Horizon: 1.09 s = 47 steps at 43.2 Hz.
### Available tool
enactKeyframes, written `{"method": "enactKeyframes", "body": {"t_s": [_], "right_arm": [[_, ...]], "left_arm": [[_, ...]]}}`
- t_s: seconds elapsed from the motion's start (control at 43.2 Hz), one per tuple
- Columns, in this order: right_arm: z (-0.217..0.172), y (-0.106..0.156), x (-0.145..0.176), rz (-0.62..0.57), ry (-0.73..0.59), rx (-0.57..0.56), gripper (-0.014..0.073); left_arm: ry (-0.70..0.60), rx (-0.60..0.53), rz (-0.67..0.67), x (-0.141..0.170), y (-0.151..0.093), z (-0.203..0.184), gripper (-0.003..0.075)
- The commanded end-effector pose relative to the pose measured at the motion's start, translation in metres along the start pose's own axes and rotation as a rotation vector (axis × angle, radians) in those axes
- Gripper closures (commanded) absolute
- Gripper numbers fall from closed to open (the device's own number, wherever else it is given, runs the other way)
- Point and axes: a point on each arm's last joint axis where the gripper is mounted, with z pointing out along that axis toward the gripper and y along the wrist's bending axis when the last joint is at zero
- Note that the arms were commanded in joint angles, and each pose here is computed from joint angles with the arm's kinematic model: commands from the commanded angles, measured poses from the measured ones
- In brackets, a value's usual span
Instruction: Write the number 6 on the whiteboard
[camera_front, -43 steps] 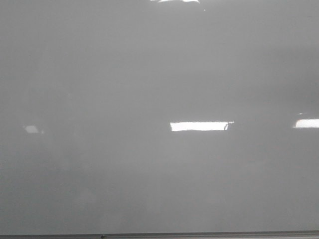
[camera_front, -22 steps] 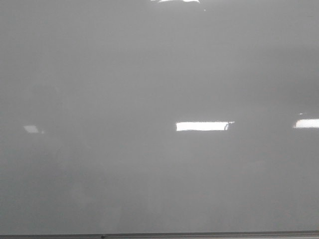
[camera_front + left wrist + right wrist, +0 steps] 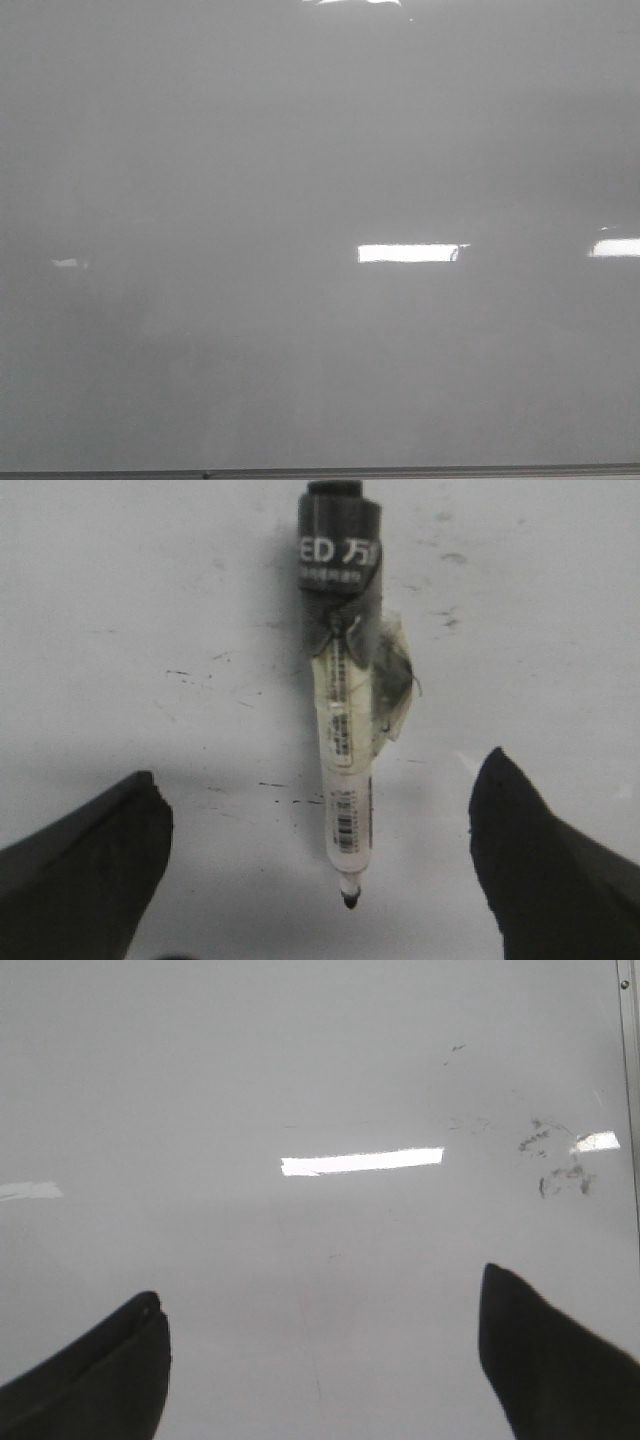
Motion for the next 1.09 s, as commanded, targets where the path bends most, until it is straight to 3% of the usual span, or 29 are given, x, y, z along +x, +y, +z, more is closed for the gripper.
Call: {"method": "enactKeyframes", "body": {"t_s": [0.0, 0.185, 0.301, 0.741, 0.927, 1.066], "right_arm": [[-0.001, 0.001, -0.019, 0.006, -0.113, -0.005, -0.0049], [-0.001, 0.001, -0.019, 0.006, -0.113, -0.005, -0.0049], [-0.001, 0.001, -0.019, 0.006, -0.113, -0.005, -0.0049], [-0.001, 0.001, -0.019, 0.006, -0.113, -0.005, -0.0049], [-0.001, 0.001, -0.019, 0.006, -0.107, -0.006, -0.0049], [0.001, 0.002, -0.017, 0.002, -0.050, -0.010, -0.0049]], "left_arm": [[-0.122, -0.013, -0.017, -0.016, 0.000, 0.009, 0.0135], [-0.107, -0.016, -0.013, -0.010, 0.000, 0.021, 0.0137], [-0.130, -0.019, -0.006, -0.011, 0.000, 0.024, 0.0193], [-0.119, -0.017, -0.004, -0.010, 0.000, 0.024, 0.0717], [-0.049, 0.035, 0.017, -0.031, -0.010, 0.006, 0.0741], [0.100, 0.122, 0.113, -0.053, -0.032, -0.011, 0.0741]]}}
